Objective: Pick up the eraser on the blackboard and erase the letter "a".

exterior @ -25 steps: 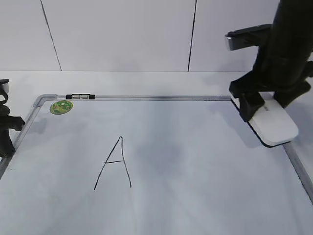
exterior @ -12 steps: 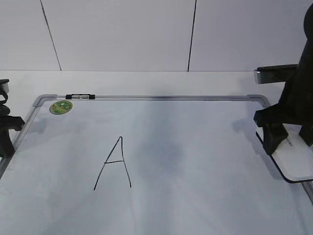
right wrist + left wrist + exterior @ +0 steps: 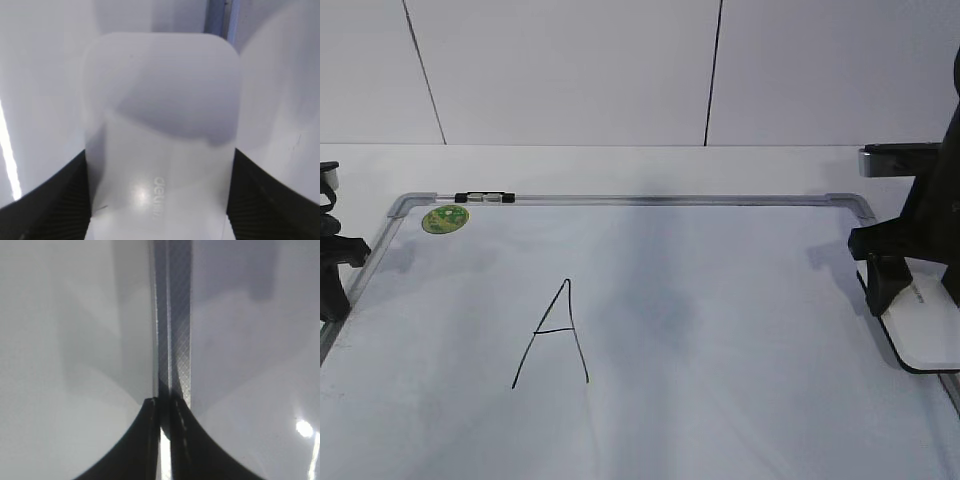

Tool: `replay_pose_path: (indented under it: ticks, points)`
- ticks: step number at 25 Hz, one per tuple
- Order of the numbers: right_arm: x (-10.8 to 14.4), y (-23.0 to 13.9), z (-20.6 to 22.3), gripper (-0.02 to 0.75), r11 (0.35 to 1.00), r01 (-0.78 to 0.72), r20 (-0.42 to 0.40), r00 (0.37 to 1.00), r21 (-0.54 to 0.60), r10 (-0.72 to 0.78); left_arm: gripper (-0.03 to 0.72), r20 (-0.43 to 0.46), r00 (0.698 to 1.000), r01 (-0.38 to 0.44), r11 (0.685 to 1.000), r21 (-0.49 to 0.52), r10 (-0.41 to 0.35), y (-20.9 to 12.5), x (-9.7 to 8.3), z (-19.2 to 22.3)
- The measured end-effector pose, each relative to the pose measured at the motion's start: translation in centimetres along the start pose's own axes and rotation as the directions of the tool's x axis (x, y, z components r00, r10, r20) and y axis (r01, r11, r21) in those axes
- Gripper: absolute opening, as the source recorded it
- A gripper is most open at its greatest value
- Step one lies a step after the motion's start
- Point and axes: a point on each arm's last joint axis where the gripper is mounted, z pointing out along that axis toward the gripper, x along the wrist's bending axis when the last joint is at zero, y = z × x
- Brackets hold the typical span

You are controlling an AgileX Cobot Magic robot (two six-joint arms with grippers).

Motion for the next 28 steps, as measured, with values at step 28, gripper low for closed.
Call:
replay_pose_path:
  ticks: [28]
  points:
    - [0.2,1.9,1.4,0.641,1.0,-0.008,-0.008,1.0,0.03,0.008,0.016,0.0,1.0,0.0,1.0,0.0,0.0,0.0,0.0,0.0]
